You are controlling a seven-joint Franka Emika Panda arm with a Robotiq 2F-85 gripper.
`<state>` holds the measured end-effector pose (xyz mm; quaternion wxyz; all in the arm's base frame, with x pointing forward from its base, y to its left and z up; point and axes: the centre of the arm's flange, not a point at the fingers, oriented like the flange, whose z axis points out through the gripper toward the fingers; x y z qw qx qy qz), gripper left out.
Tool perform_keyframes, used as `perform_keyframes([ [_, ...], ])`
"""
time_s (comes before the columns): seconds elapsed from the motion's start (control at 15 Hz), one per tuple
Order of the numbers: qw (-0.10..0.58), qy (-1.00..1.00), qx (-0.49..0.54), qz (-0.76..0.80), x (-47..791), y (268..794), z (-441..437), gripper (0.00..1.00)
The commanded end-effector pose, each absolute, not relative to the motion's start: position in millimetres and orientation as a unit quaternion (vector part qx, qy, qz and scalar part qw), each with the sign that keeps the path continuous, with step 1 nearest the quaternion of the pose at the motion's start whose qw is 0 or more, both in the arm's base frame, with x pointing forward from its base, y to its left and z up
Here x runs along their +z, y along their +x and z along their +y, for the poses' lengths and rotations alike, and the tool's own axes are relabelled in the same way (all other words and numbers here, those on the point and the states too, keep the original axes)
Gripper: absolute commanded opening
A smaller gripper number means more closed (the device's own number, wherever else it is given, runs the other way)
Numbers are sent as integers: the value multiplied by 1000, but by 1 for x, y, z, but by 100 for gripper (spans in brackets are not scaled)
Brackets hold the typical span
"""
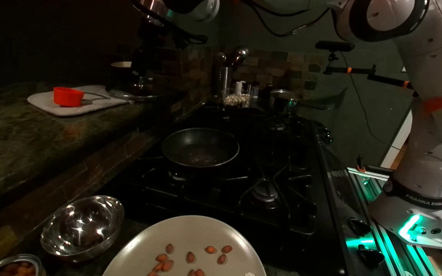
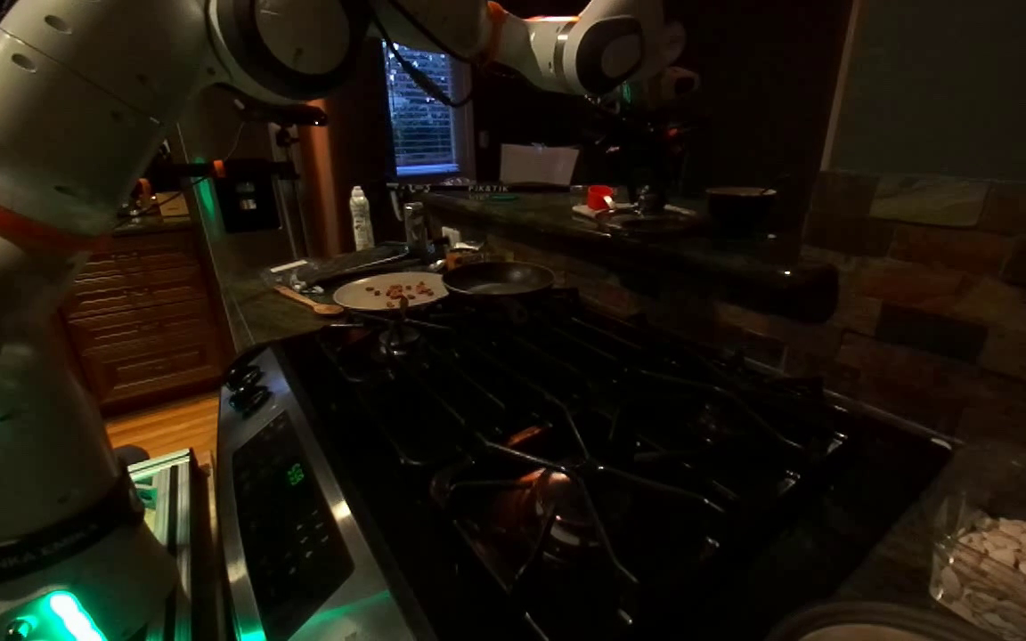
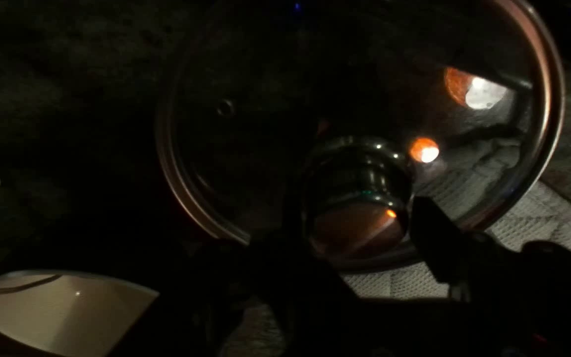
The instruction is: Put the lid on the pan
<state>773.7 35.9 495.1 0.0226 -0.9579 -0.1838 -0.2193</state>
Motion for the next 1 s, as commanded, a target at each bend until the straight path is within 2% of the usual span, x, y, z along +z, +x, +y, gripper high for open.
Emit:
perform_keyframes([
  [0.0, 21, -961, -201, -189, 500, 774, 40, 29],
  [0.07, 20, -961, -197, -194, 506, 772, 42, 23],
  [0.53, -1, -949, -187, -252, 566, 720, 57, 23],
  [0.93, 17, -909, -168, -381, 625, 634, 85, 23],
])
